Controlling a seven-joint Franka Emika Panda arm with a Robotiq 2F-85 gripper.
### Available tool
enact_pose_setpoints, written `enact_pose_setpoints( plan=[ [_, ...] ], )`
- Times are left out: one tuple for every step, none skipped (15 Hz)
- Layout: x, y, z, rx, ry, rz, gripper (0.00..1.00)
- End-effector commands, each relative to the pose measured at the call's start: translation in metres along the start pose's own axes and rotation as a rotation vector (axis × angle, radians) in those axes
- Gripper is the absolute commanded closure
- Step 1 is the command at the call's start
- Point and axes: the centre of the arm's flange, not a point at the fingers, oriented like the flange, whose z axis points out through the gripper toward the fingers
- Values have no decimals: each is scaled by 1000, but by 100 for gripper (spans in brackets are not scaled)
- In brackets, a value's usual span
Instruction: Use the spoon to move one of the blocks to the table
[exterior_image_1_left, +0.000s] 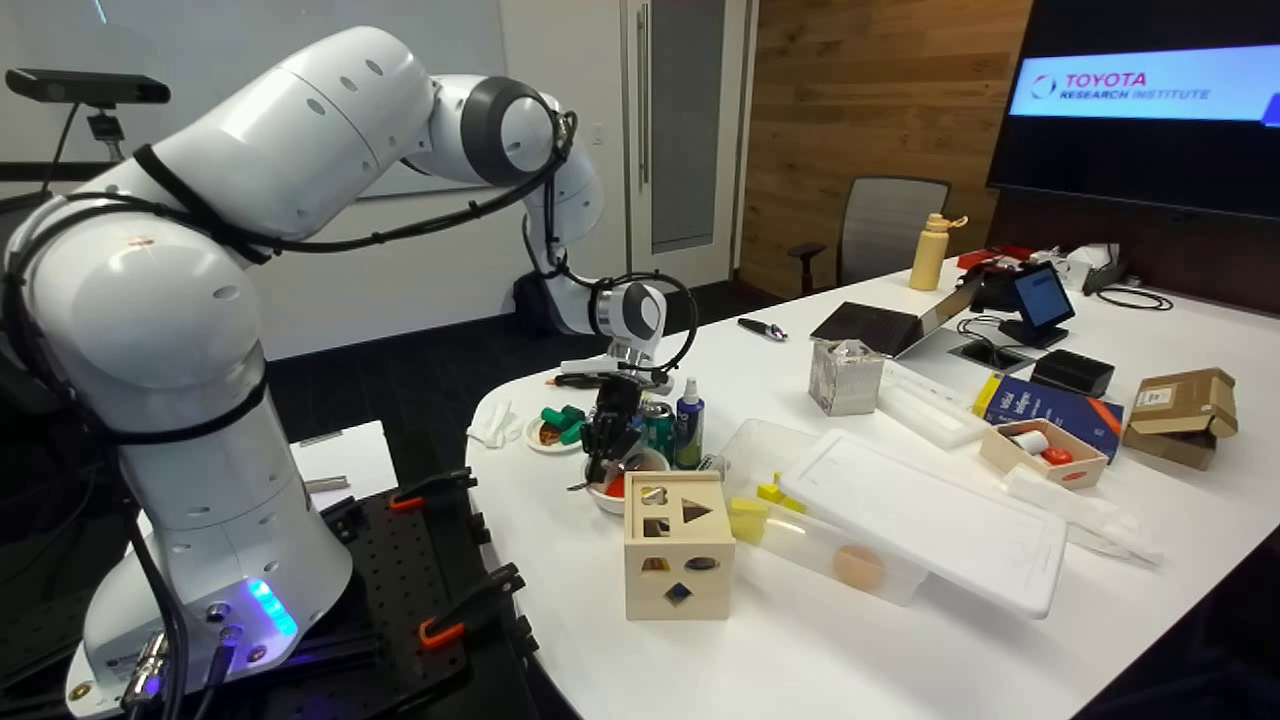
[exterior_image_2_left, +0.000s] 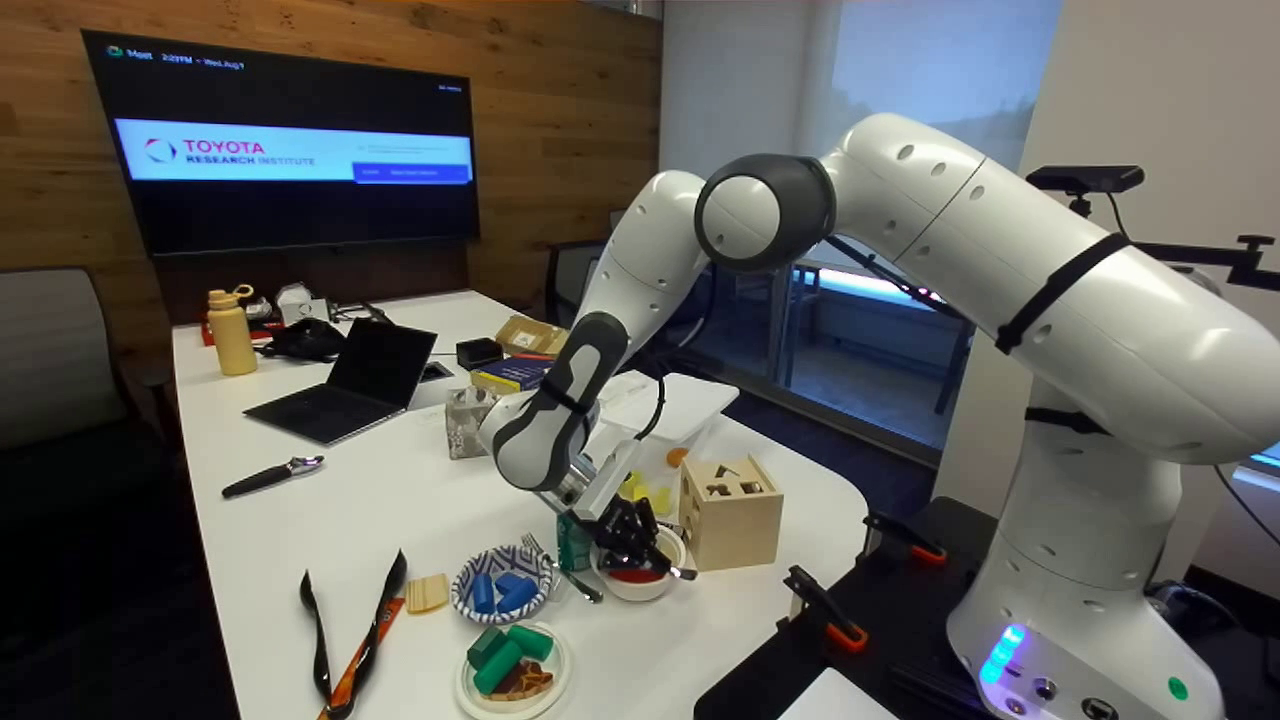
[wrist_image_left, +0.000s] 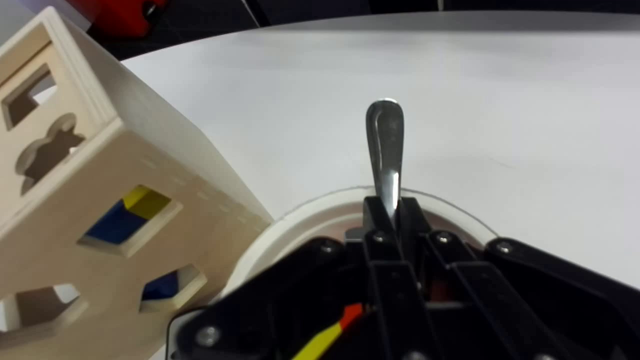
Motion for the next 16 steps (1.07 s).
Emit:
enact_pose_setpoints(
  plan=[
    [-35, 11, -19, -12, 59, 44, 97],
    [-42, 13, -24, -10, 59, 57, 97],
    [-51, 14, -30, -5, 56, 76, 97],
    [-58, 15, -34, 0, 52, 90, 97],
    [-64, 17, -36, 8, 26, 107, 97],
    [-69, 18, -37, 14, -12, 124, 97],
    [-70, 18, -33, 19, -60, 137, 97],
    [-72, 18, -28, 17, -94, 142, 97],
    [-69, 17, -21, 3, -129, 148, 97],
    [-65, 16, -15, -7, -152, 147, 97],
    [-59, 15, -7, -23, -166, 148, 97],
    [-53, 14, -2, -38, -176, 151, 97],
    [-47, 13, 4, -48, -182, 156, 97],
    [-42, 13, 9, -54, -182, 157, 97],
    [-38, 12, 13, -63, -185, 159, 97],
    [-33, 12, 17, -71, -187, 157, 97]
  ],
)
